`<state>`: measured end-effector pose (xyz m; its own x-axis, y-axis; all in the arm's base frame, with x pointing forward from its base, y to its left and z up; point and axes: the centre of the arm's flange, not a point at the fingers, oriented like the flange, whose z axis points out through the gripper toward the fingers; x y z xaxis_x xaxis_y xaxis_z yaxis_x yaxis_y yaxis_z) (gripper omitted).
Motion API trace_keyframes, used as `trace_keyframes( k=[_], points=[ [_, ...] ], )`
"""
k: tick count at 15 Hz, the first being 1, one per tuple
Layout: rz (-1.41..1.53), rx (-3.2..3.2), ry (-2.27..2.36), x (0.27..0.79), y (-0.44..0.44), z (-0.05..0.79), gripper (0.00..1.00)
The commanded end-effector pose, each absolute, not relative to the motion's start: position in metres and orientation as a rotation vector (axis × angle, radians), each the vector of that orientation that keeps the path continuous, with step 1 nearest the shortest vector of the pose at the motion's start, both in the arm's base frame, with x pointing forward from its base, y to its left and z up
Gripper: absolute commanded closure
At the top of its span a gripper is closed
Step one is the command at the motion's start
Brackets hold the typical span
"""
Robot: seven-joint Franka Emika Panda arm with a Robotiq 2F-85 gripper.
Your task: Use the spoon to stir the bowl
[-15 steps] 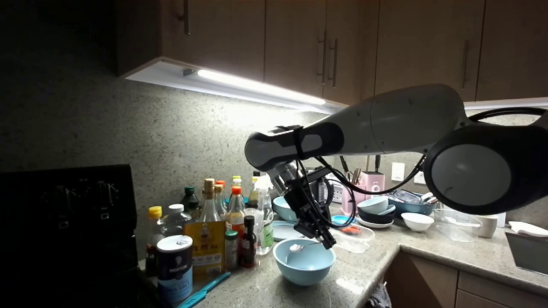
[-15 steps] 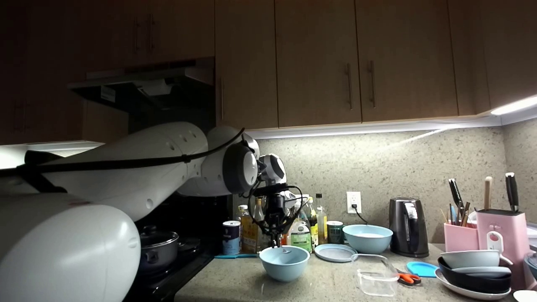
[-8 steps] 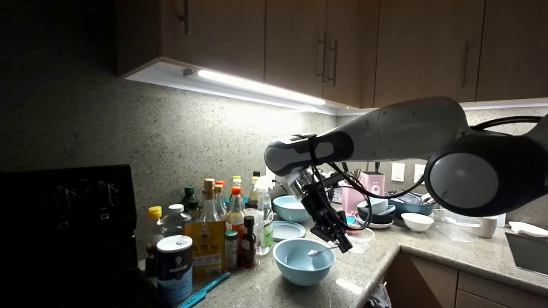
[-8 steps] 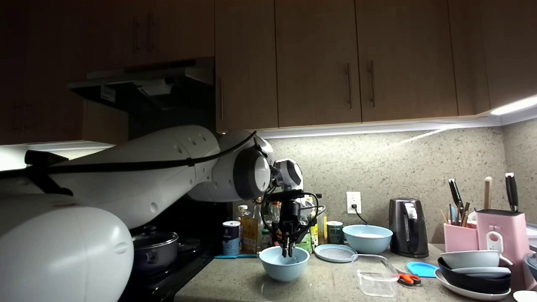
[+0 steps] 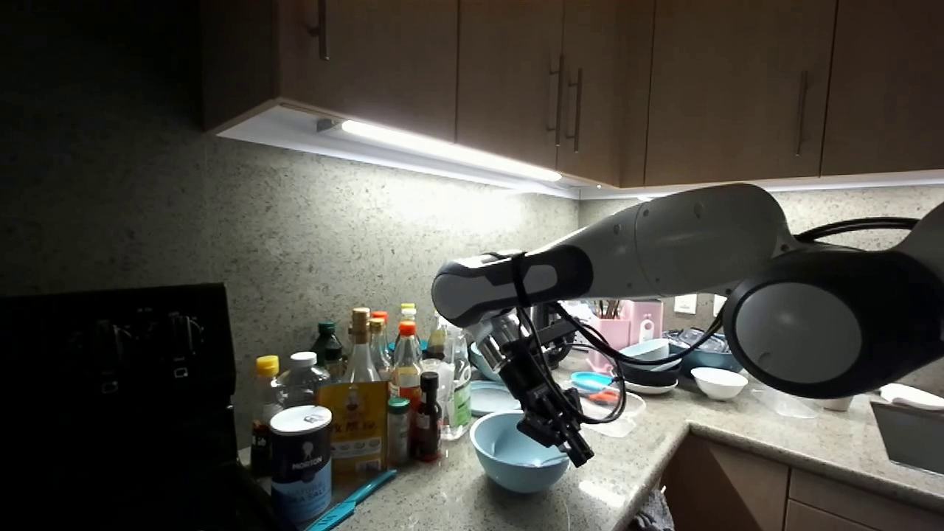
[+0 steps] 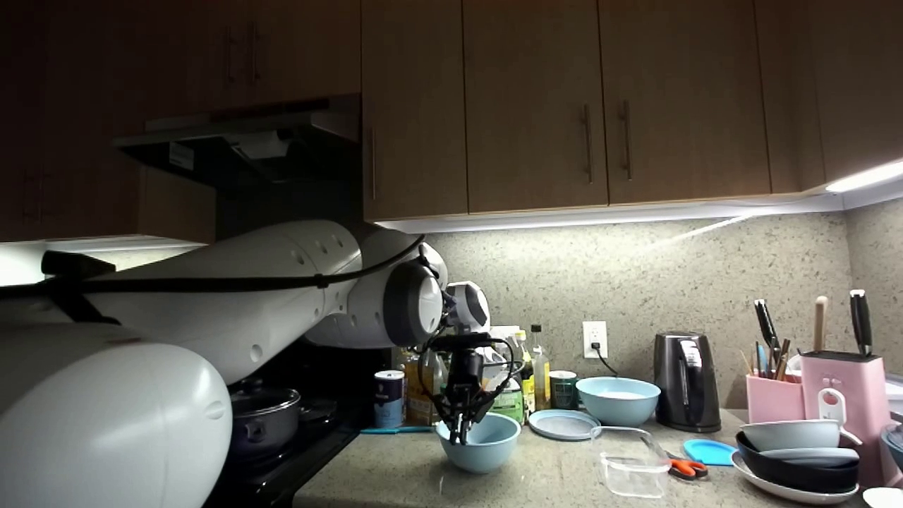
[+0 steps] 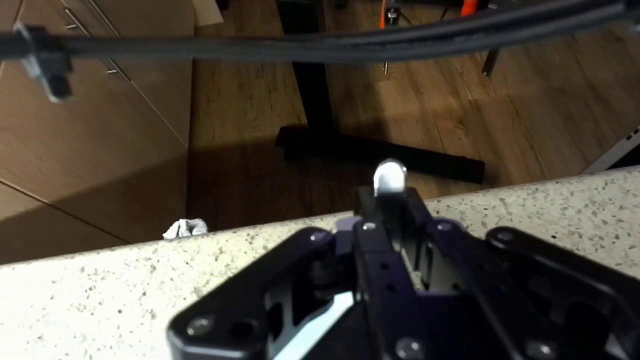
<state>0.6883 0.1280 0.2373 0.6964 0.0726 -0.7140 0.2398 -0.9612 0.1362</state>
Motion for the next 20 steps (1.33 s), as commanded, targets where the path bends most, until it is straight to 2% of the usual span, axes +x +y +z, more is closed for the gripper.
trace_keyframes(
  k=[1, 6, 12, 16, 20],
  points=[
    [-1.055, 2.613, 0.371, 0.684, 0.171, 0.243, 0.96],
    [-0.956, 2.589, 0.395, 0.712, 0.198, 0.257, 0.96],
    [-0.924, 2.634, 0.256, 0.740, 0.147, 0.272, 0.96],
    [-0.998, 2.638, 0.203, 0.725, 0.111, 0.269, 0.96],
    [-1.093, 2.620, 0.264, 0.695, 0.113, 0.259, 0.96]
  ],
)
